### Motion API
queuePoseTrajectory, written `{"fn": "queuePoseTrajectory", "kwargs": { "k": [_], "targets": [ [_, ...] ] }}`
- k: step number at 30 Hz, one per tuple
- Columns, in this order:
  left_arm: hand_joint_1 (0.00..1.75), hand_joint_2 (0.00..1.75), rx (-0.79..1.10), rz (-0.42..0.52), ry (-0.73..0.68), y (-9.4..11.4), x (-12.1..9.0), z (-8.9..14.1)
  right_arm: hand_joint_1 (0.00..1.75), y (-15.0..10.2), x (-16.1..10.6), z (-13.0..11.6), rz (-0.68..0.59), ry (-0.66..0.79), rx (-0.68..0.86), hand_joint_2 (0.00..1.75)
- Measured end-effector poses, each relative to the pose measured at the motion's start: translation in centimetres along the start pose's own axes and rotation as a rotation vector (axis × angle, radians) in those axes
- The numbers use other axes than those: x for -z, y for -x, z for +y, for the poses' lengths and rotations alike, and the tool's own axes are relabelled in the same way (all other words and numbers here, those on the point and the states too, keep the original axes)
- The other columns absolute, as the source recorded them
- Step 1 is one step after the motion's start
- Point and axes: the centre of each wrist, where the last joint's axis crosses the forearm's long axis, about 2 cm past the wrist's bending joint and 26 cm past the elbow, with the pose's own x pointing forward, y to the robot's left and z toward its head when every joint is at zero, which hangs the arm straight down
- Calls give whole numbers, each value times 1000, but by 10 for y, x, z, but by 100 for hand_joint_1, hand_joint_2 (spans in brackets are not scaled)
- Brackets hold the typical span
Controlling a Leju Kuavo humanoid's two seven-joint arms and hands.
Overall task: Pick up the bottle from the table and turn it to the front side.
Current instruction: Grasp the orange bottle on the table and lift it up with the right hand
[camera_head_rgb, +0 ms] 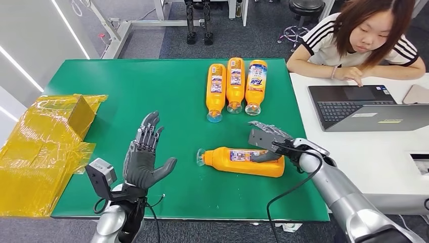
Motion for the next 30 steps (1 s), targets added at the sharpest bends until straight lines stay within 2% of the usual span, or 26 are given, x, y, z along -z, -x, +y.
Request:
{"fn": "queuePoseTrajectory", "kwargs": {
  "k": [8,14,18,30],
  "targets": [
    [0,175,-88,46,22,3,1,1,0,4,2,-8,41,-57,-17,175],
    [0,175,-356,146,69,8,2,0,0,-1,10,-21,84,-185,-39,175],
    [0,175,-469,187,90,11,2,1,0,0,15,-22,65,-229,1,175],
    [0,175,-537,227,131,21,14,5,0,1,25,-12,12,-340,140,175]
  ]
}}
